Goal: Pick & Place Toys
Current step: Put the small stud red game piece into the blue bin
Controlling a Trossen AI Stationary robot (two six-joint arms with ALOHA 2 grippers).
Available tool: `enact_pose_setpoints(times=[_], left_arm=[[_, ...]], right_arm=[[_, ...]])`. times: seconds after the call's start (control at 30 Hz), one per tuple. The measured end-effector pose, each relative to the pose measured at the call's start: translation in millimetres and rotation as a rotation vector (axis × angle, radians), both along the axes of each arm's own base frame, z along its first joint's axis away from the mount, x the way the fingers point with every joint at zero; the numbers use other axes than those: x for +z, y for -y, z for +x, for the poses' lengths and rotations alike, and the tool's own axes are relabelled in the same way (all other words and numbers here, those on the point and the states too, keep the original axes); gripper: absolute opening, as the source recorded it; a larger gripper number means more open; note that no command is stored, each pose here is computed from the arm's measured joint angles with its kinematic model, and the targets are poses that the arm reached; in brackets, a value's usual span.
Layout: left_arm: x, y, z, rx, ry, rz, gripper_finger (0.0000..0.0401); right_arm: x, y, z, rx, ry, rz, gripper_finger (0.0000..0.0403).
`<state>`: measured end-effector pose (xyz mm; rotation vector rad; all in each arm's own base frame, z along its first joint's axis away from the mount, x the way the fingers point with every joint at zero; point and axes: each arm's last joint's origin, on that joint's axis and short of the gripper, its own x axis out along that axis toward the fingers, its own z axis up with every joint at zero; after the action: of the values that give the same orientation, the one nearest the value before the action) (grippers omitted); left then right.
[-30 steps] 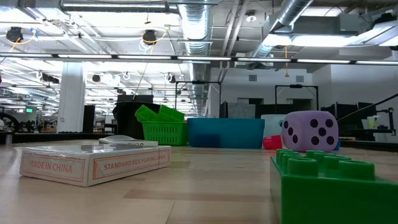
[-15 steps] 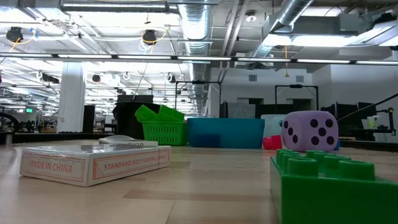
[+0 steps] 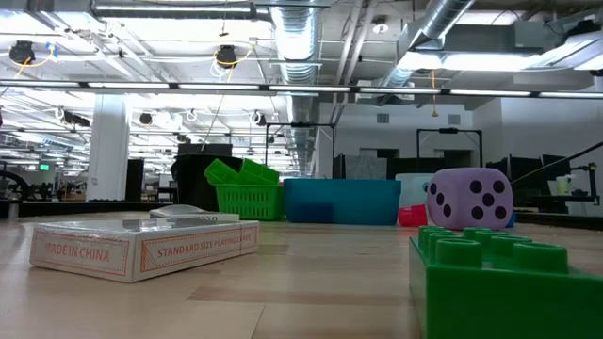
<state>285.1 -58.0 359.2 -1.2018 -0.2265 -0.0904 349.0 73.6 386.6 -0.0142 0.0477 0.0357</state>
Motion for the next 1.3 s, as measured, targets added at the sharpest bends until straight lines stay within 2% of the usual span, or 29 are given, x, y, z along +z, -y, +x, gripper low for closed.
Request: enact_pose_setpoints(times=[0.17,0.37,0.57,0.7,0.9,0.97,1.03,1.1,1.17,1.3], left_arm=[[14,-8,-29,0.023,-0.08,0.098,0.0323],[34,-26,-88,0.205,-0.175,0.261,0.0324],[45,-41,-138,0.373,-0.236,0.431,0.0324],[46,-47,-159,0.444,-0.279,0.509,0.0324],[42,-51,-170,0.488,-0.36,0.626,0.0324],[41,-51,-171,0.487,-0.375,0.651,0.0324],[40,-51,-171,0.485,-0.382,0.657,0.0324],[40,-51,-171,0.484,-0.384,0.658,0.0324],[40,-51,-171,0.484,-0.383,0.658,0.0324],[39,-51,-171,0.474,-0.382,0.662,0.0324]], right_arm=[[9,4,-10,-0.051,0.005,0.003,0.03],[17,13,-20,-0.158,0.007,0.013,0.03],[-1,37,-14,-0.328,-0.126,0.129,0.0301],[-21,65,-7,-0.447,-0.233,0.215,0.0301],[-47,121,-2,-0.669,-0.339,0.353,0.0301],[-65,140,-5,-0.743,-0.432,0.395,0.0301],[-73,156,5,-0.772,-0.4,0.471,0.0301],[-86,172,4,-0.796,-0.455,0.533,0.0301],[-99,185,15,-0.79,-0.451,0.586,0.0301],[-138,205,25,-0.823,-0.546,0.677,0.0302]])
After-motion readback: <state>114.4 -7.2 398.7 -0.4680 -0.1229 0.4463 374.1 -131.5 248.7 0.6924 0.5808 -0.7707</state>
